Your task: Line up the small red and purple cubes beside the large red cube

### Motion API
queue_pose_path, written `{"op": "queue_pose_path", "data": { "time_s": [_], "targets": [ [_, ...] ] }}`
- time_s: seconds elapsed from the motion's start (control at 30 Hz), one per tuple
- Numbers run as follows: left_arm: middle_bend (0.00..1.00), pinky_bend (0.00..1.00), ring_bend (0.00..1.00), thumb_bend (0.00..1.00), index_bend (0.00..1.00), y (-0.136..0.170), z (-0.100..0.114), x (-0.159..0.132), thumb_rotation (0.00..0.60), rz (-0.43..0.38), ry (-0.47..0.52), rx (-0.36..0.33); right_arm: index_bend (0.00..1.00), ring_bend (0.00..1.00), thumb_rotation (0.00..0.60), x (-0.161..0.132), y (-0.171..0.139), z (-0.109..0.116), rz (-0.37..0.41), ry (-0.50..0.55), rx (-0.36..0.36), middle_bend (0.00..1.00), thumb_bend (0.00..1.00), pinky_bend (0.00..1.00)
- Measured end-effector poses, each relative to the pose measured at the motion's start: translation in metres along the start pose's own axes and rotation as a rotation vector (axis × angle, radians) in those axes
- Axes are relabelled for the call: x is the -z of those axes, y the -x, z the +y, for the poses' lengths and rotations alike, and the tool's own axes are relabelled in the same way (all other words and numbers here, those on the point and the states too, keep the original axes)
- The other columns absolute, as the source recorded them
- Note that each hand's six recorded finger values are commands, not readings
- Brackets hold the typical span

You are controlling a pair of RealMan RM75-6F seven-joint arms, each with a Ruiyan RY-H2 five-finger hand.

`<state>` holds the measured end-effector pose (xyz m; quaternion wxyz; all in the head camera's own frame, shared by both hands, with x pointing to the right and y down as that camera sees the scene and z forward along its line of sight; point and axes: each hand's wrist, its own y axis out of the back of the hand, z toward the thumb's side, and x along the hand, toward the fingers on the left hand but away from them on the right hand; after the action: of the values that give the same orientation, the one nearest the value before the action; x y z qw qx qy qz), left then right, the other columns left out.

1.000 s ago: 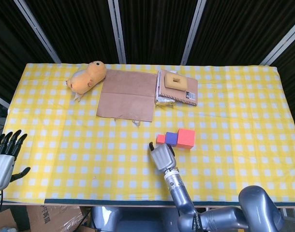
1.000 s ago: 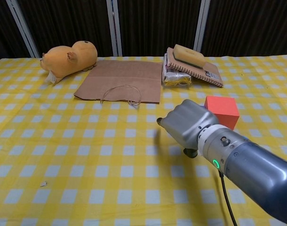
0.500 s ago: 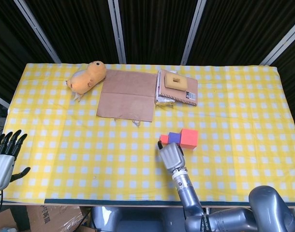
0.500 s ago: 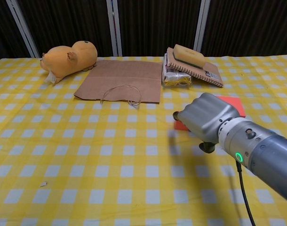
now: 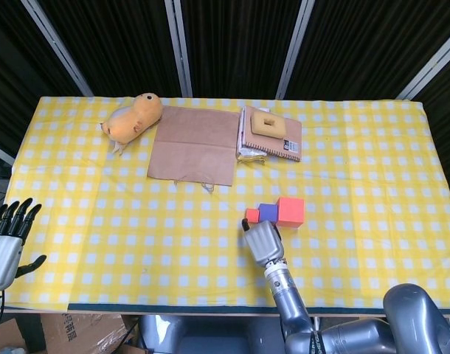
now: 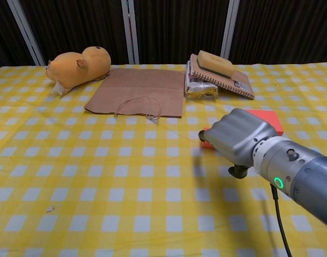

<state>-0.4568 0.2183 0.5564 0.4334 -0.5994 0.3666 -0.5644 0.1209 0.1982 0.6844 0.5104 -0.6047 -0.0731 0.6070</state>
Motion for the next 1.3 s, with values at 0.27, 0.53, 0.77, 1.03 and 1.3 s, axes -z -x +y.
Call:
{"op": "queue_pose_path", "data": {
  "time_s": [0.27, 0.53, 0.77, 1.03, 1.3],
  "targets": [
    [0.00, 0.00, 0.00, 0.03, 0.00, 0.000, 0.000, 0.000, 0.600, 0.000, 0.000, 0.000, 0.21, 0.91, 0.600, -0.006, -0.003, 0.005, 0.016, 0.026, 0.030, 0.87, 0.39, 0.80],
    [0.00, 0.00, 0.00, 0.03, 0.00, 0.000, 0.000, 0.000, 0.600, 0.000, 0.000, 0.000, 0.21, 0.91, 0.600, -0.007, 0.000, 0.020, 0.022, 0.057, 0.121, 0.87, 0.39, 0.80],
    [0.00, 0.00, 0.00, 0.03, 0.00, 0.000, 0.000, 0.000, 0.600, 0.000, 0.000, 0.000, 0.21, 0.90, 0.600, -0.004, -0.006, 0.026, 0.025, 0.075, 0.139, 0.87, 0.39, 0.80],
    [0.00, 0.00, 0.00, 0.03, 0.00, 0.000, 0.000, 0.000, 0.600, 0.000, 0.000, 0.000, 0.21, 0.81, 0.600, 0.033, -0.030, 0.031, -0.008, 0.149, 0.186, 0.82, 0.39, 0.79],
    [0.00, 0.00, 0.00, 0.03, 0.00, 0.000, 0.000, 0.000, 0.600, 0.000, 0.000, 0.000, 0.13, 0.44, 0.600, 0.096, -0.069, 0.017, -0.099, 0.289, 0.238, 0.50, 0.39, 0.51]
  ]
}}
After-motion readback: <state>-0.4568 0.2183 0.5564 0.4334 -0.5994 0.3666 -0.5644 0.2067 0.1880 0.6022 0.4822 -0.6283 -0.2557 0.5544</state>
